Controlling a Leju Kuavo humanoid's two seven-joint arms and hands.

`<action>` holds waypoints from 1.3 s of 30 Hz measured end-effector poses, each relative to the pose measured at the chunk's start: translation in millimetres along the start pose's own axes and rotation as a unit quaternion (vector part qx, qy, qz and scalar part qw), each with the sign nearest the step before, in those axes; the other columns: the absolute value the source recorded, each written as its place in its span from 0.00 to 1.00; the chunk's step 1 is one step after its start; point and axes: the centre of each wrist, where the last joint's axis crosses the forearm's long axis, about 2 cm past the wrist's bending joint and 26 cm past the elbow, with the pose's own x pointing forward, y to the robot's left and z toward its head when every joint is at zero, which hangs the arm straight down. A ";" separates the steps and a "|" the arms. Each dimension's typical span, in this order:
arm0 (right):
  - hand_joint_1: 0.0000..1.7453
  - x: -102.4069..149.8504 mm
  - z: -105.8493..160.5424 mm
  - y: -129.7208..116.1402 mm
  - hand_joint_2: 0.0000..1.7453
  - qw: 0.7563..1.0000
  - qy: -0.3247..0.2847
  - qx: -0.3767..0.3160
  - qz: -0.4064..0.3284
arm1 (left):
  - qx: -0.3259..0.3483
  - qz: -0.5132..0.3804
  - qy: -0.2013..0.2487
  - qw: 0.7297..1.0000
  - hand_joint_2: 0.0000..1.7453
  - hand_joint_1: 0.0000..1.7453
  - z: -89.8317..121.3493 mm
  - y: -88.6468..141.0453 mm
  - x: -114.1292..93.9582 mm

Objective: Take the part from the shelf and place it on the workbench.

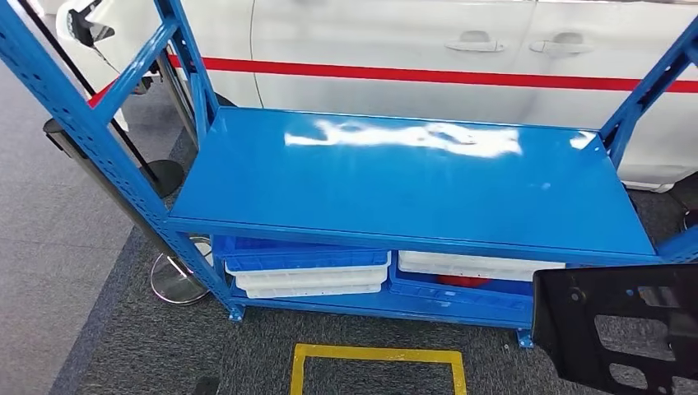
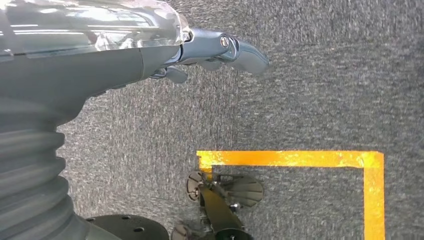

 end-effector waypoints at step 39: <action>1.00 44.1 31.9 -23.9 1.00 0.996 -0.016 -0.077 0.030 | 0.007 0.004 -0.013 1.000 1.00 0.00 -0.9 5.3 -1.9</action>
